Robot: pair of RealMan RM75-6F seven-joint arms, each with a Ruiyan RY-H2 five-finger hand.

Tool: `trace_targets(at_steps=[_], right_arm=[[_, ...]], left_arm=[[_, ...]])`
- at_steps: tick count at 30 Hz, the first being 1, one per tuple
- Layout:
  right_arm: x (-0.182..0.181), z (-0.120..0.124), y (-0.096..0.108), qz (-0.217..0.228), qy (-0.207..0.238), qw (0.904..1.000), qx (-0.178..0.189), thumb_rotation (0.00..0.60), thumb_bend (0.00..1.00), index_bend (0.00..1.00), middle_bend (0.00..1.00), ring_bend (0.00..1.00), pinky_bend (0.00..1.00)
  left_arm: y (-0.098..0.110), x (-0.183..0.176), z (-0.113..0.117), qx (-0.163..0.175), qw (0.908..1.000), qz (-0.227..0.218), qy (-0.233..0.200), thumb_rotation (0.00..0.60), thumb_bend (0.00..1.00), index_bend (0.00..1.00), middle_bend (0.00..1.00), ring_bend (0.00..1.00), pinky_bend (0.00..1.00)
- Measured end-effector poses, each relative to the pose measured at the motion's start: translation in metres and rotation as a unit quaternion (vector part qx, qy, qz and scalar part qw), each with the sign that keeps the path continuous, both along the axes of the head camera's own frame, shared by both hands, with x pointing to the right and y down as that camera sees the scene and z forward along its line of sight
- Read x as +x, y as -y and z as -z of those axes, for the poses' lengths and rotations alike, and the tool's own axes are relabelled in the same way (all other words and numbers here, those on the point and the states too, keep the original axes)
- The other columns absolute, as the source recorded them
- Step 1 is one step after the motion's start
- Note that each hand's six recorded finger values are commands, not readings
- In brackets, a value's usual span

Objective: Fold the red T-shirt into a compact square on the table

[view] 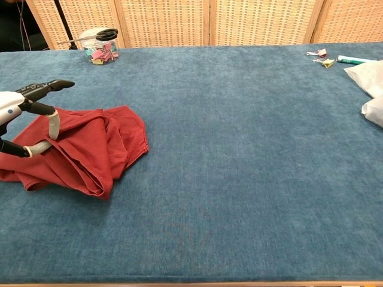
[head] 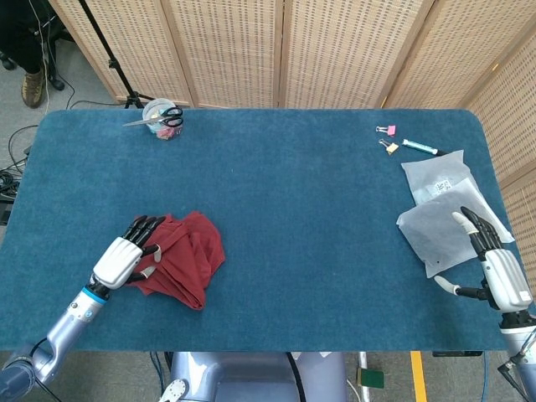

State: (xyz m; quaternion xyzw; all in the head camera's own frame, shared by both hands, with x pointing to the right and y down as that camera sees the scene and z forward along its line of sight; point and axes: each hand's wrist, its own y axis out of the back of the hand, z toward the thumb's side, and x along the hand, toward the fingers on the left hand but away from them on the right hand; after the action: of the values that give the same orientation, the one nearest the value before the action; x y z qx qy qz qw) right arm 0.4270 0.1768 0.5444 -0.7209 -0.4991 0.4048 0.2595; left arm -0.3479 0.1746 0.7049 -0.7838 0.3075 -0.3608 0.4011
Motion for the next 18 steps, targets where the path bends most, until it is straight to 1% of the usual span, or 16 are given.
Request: trace_targets(at_steps=[5, 8, 18], right_arm=[[0.000, 0.000, 0.000, -0.002, 0.000, 1.0000, 0.001, 0.600, 0.00, 0.00, 0.00, 0.00, 0.00], [0.001, 0.001, 0.001, -0.003, 0.001, 1.0000, 0.001, 0.600, 0.00, 0.00, 0.00, 0.00, 0.00], [0.004, 0.001, 0.002, -0.007, 0.003, 1.0000, 0.000, 0.600, 0.00, 0.00, 0.00, 0.00, 0.00]], left_arm=[[0.005, 0.006, 0.005, 0.020, 0.9997, -0.015, 0.002, 0.600, 0.56, 0.69, 0.00, 0.00, 0.00], [0.011, 0.014, 0.009, 0.039, 0.9986, -0.034, 0.008, 0.600, 0.56, 0.69, 0.00, 0.00, 0.00], [0.032, 0.053, 0.022, 0.098, 0.9900, -0.098, 0.024, 0.600, 0.56, 0.69, 0.00, 0.00, 0.00]])
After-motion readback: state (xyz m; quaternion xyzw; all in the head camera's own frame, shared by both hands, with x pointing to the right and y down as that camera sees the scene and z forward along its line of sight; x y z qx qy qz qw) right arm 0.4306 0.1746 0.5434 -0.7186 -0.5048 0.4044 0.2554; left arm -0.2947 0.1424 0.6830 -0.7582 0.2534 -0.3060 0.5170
